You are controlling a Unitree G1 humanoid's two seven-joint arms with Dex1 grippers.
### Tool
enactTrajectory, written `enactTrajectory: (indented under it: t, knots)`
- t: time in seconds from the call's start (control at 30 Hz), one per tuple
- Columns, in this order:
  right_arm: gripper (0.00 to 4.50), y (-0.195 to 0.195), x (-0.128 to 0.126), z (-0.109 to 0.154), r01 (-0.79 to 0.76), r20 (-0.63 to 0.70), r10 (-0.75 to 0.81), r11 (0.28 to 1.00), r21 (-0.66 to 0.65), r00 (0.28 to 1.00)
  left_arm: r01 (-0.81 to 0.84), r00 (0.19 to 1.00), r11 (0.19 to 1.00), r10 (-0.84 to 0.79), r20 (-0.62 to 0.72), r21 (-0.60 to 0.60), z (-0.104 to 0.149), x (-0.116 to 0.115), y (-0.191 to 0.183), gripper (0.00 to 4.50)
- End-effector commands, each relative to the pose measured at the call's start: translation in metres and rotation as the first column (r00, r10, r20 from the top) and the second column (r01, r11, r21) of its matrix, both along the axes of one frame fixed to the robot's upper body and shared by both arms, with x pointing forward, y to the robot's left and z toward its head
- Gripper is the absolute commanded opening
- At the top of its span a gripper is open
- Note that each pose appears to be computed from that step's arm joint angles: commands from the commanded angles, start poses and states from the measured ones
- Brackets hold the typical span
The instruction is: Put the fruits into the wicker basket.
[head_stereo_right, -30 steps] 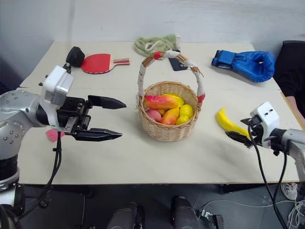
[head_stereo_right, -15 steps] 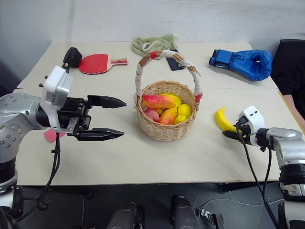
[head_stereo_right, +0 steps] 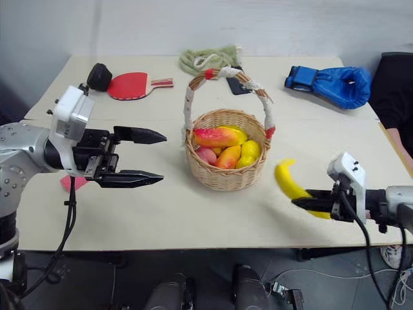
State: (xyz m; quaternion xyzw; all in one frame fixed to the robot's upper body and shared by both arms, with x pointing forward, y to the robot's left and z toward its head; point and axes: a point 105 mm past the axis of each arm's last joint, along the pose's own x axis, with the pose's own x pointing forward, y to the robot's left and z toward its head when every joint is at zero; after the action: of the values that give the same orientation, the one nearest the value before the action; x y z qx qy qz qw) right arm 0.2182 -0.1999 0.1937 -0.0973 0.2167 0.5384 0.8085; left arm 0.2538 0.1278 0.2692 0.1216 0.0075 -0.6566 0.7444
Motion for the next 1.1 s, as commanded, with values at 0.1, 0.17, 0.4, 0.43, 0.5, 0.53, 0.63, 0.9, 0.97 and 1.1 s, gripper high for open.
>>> enactTrajectory:
  t: [0.1,0.17,0.4,0.43,0.5,0.53,0.63,0.9,0.97,1.1]
  knots:
    - [0.55,0.067,0.0,0.033,-0.18,0.16,0.166,0.981,0.075,0.973,-0.005,0.998,1.0,0.005,0.058,0.0,0.011,0.001,0.003,4.5]
    - [0.55,0.081,0.01,0.039,-0.169,0.194,0.148,0.981,0.093,0.97,-0.005,0.998,1.0,0.005,0.06,0.0,0.011,0.002,0.002,4.5]
    - [0.55,0.135,0.086,0.058,0.036,0.279,-0.08,0.986,0.161,0.957,-0.006,0.998,1.0,0.006,0.069,-0.005,0.016,0.006,0.002,4.5]
    - [0.55,0.138,0.092,0.056,0.051,0.278,-0.094,0.986,0.16,0.956,-0.006,0.998,1.0,0.006,0.07,-0.005,0.016,0.006,0.002,4.5]
    - [0.9,0.142,0.099,0.053,0.073,0.268,-0.118,0.983,0.169,0.956,-0.015,0.997,1.0,0.015,0.073,0.005,0.015,0.007,0.003,4.5]
    - [1.26,0.144,0.1,0.053,0.077,0.254,-0.124,0.98,0.186,0.959,-0.019,0.997,1.0,0.018,0.072,0.007,0.014,0.007,0.004,4.5]
    - [2.22,0.145,0.098,0.053,0.073,0.246,-0.122,0.978,0.197,0.962,-0.024,0.998,1.0,0.024,0.066,0.0,0.014,0.006,0.005,4.5]
    - [4.45,0.127,0.054,0.081,-0.049,0.324,-0.052,0.954,0.297,0.945,-0.028,0.998,0.999,0.029,0.056,-0.023,0.01,0.009,0.005,4.5]
    - [4.45,0.106,0.04,0.08,-0.036,0.313,-0.06,0.956,0.291,0.948,-0.024,0.998,0.999,0.025,0.055,-0.022,0.008,0.008,0.004,4.5]
    - [4.45,0.066,0.038,0.069,0.127,0.271,-0.204,0.953,0.275,0.941,-0.022,0.998,0.999,0.024,0.061,-0.029,0.008,0.008,0.004,4.5]
